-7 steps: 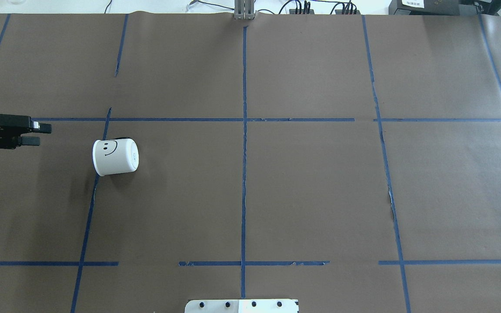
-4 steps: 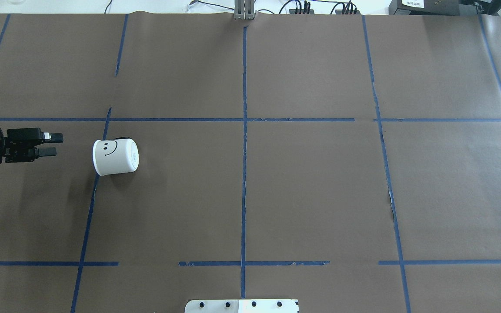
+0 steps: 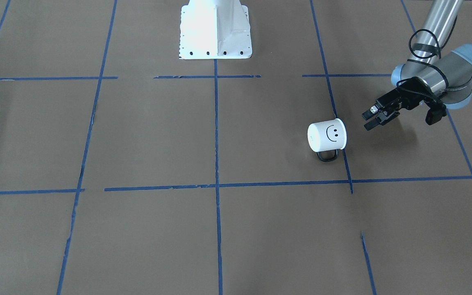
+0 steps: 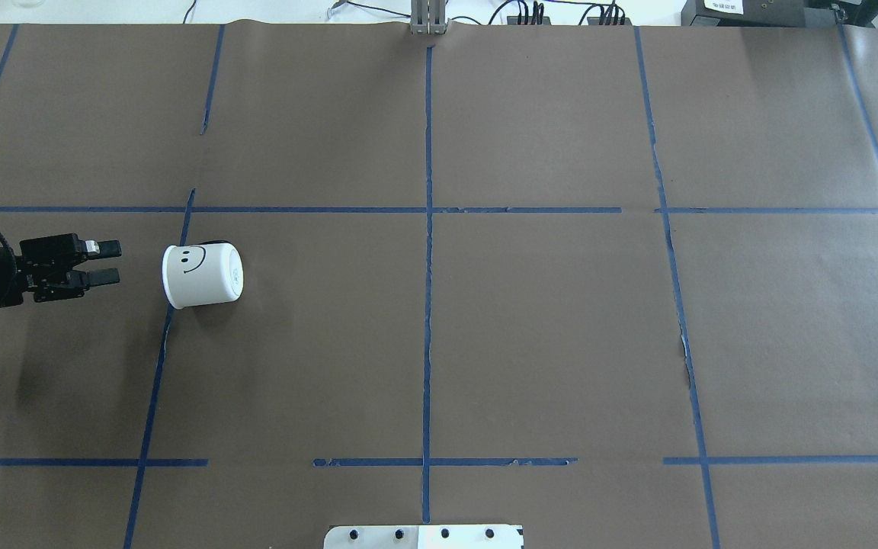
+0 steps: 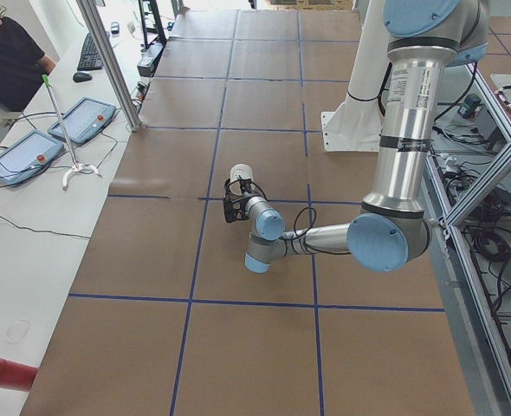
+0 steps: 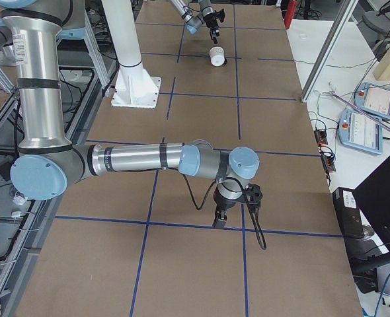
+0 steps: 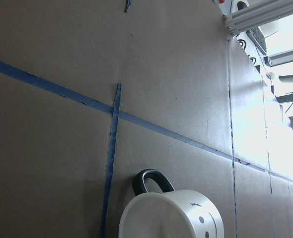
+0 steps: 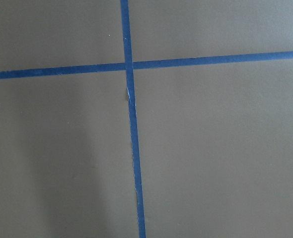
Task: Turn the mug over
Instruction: 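Move the left gripper toward the open mouth of the sideways white mug, then close the left gripper on the rim of the white mug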
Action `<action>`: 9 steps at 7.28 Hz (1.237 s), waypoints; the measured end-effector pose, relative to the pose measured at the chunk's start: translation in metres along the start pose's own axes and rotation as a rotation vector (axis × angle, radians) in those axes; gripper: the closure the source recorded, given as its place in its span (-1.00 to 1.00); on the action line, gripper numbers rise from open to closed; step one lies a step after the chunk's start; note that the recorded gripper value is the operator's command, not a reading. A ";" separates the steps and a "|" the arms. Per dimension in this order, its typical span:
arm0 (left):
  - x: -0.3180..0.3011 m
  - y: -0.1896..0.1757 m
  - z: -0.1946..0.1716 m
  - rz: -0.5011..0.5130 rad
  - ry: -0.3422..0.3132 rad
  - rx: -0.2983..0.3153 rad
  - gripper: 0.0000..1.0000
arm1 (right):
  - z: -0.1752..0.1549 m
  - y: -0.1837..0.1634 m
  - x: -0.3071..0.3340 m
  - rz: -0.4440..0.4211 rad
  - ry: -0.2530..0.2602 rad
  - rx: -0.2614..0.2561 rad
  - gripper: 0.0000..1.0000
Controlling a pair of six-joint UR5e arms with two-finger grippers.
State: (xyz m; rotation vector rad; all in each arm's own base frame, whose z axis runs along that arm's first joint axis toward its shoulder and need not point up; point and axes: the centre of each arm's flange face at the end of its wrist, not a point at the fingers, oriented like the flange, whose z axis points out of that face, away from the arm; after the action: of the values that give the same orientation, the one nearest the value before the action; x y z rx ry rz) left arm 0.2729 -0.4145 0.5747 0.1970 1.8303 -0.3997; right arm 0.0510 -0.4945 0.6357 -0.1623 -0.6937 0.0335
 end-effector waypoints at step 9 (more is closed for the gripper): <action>0.029 0.013 0.078 -0.008 0.021 -0.055 -0.89 | 0.000 0.000 0.000 -0.001 0.000 0.001 -1.00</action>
State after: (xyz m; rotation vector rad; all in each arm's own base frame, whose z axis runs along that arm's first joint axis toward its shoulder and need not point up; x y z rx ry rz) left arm 0.3387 -0.4332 0.5258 0.1568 1.8604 -0.3533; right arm 0.0510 -0.4945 0.6353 -0.1615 -0.6938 0.0333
